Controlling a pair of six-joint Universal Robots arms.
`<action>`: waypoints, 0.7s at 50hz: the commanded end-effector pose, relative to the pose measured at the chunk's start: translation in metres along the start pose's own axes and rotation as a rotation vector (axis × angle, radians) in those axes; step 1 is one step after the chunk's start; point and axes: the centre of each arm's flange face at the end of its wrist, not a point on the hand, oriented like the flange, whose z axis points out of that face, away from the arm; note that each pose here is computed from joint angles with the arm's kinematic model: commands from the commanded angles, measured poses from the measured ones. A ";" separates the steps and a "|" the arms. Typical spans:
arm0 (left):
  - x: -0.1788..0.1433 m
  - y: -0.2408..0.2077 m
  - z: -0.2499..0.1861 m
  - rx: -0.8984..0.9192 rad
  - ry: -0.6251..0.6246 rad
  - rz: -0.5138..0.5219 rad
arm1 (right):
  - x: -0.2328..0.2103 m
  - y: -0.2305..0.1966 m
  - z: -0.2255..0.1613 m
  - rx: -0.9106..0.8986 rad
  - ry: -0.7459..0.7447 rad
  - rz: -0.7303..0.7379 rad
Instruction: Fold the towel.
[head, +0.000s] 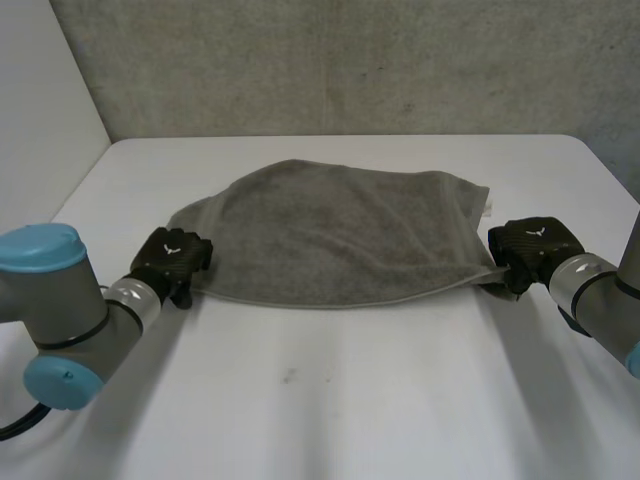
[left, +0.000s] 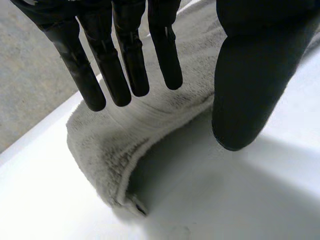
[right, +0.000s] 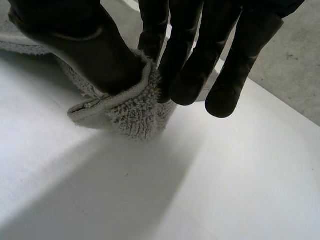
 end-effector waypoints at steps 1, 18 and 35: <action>0.001 0.003 0.003 -0.007 0.002 -0.004 | 0.001 -0.003 -0.003 0.007 0.003 -0.010; -0.005 0.003 0.011 0.017 -0.030 0.011 | 0.021 -0.024 -0.013 0.066 0.067 -0.003; -0.011 0.008 0.022 0.020 -0.081 0.022 | 0.021 -0.027 -0.016 0.079 0.059 -0.004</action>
